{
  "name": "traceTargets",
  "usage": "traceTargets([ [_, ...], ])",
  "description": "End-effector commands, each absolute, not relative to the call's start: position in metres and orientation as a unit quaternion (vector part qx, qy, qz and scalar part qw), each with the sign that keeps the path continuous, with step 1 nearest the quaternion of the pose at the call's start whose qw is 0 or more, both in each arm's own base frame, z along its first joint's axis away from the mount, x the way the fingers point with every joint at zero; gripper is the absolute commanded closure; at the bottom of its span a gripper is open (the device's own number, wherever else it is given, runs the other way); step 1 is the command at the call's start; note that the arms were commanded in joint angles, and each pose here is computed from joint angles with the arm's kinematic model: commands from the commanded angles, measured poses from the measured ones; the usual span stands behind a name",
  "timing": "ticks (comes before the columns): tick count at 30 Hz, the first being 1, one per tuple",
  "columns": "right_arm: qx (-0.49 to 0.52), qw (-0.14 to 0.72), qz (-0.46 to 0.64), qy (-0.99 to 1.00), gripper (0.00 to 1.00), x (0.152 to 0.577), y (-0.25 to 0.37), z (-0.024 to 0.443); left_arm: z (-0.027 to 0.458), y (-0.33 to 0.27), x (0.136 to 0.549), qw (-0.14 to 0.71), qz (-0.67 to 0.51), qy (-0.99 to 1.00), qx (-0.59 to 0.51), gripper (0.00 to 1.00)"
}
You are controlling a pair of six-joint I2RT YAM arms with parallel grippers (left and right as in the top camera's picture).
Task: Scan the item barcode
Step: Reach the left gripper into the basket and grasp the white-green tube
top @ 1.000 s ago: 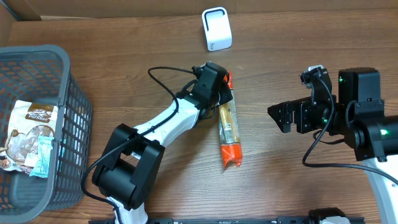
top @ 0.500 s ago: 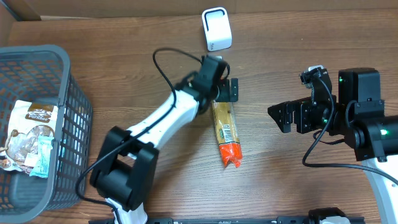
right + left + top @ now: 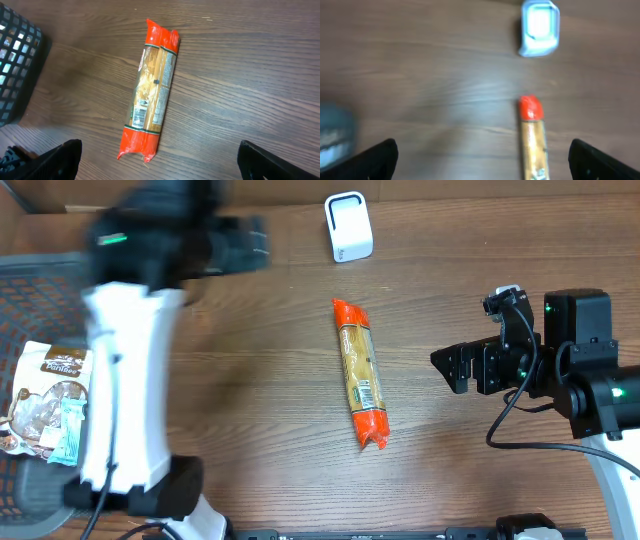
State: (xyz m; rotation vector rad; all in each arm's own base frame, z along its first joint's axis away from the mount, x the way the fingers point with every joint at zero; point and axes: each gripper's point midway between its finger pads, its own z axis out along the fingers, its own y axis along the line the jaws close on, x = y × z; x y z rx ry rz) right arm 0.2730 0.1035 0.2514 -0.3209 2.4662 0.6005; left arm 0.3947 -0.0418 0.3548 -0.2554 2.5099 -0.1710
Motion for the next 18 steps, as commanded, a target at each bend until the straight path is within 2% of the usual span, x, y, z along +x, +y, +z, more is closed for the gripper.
traceTargets([
  [1, -0.122, 0.301, 0.221, 0.919, 0.0, 0.275, 0.102, 0.261, 0.384, 0.015, 0.373, 0.331, -0.045, 0.926, -0.176, 0.01],
  [10, -0.122, 0.3, 0.221, 0.92, 0.0, 0.275, 0.102, 0.261, 0.365, 0.141, 0.317, 0.275, -0.008, 0.891, -0.361, 0.0],
  [18, -0.122, 0.298, 0.221, 0.921, 0.0, 0.274, 0.102, 0.26, 0.337, 0.201, 0.283, 0.236, -0.006, 0.873, -0.428, 0.0],
])
